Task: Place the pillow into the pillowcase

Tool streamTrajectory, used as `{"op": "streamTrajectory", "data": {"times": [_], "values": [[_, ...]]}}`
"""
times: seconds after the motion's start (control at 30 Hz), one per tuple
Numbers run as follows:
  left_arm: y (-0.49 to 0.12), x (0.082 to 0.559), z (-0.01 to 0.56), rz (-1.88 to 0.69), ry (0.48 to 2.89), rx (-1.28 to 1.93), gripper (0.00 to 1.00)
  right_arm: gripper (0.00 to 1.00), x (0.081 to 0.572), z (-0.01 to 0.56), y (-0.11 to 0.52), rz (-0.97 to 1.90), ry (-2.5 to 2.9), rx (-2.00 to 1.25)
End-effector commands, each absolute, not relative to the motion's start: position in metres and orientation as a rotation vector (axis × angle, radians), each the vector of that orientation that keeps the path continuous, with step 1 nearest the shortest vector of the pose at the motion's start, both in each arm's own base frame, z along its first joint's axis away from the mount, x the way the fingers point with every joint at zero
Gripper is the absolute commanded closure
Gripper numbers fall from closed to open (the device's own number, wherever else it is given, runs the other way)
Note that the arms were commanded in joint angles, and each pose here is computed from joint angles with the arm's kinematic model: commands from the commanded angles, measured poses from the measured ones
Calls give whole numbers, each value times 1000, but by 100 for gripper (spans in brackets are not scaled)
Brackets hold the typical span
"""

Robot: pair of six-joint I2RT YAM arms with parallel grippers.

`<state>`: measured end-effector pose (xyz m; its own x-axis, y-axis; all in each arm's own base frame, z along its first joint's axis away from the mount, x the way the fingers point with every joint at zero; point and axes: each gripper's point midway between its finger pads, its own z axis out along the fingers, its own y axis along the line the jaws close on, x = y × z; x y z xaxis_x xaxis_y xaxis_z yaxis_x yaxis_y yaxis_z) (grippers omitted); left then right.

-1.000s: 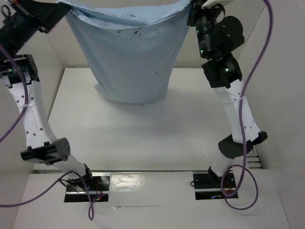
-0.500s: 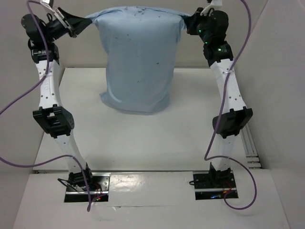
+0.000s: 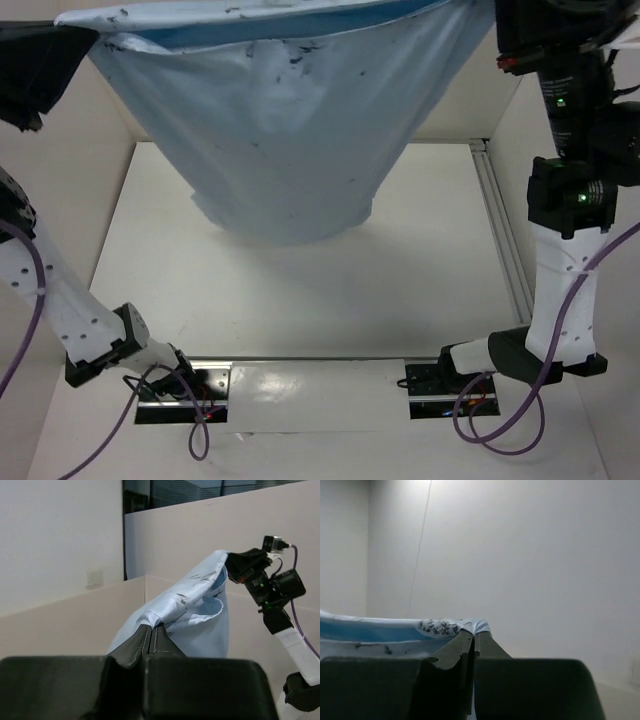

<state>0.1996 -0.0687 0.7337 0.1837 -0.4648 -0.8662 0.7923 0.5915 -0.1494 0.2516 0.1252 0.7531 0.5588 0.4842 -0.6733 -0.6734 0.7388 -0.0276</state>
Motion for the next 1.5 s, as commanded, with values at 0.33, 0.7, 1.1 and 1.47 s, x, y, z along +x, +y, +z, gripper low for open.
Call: {"op": "streamTrajectory", "data": {"times": [0.33,0.7,1.1,1.47], "values": [[0,272,720,-1006,1073,131,100,100,294,764,102,649,645,-156],[41,326,700,-1010,1106,10,100,100,408,691,120,760,902,-100],[20,393,658,-1070,1196,-33,100,100,404,562,127,814,1276,-102],[5,351,684,-1020,1151,34,100,100,410,456,206,986,1546,-231]]}}
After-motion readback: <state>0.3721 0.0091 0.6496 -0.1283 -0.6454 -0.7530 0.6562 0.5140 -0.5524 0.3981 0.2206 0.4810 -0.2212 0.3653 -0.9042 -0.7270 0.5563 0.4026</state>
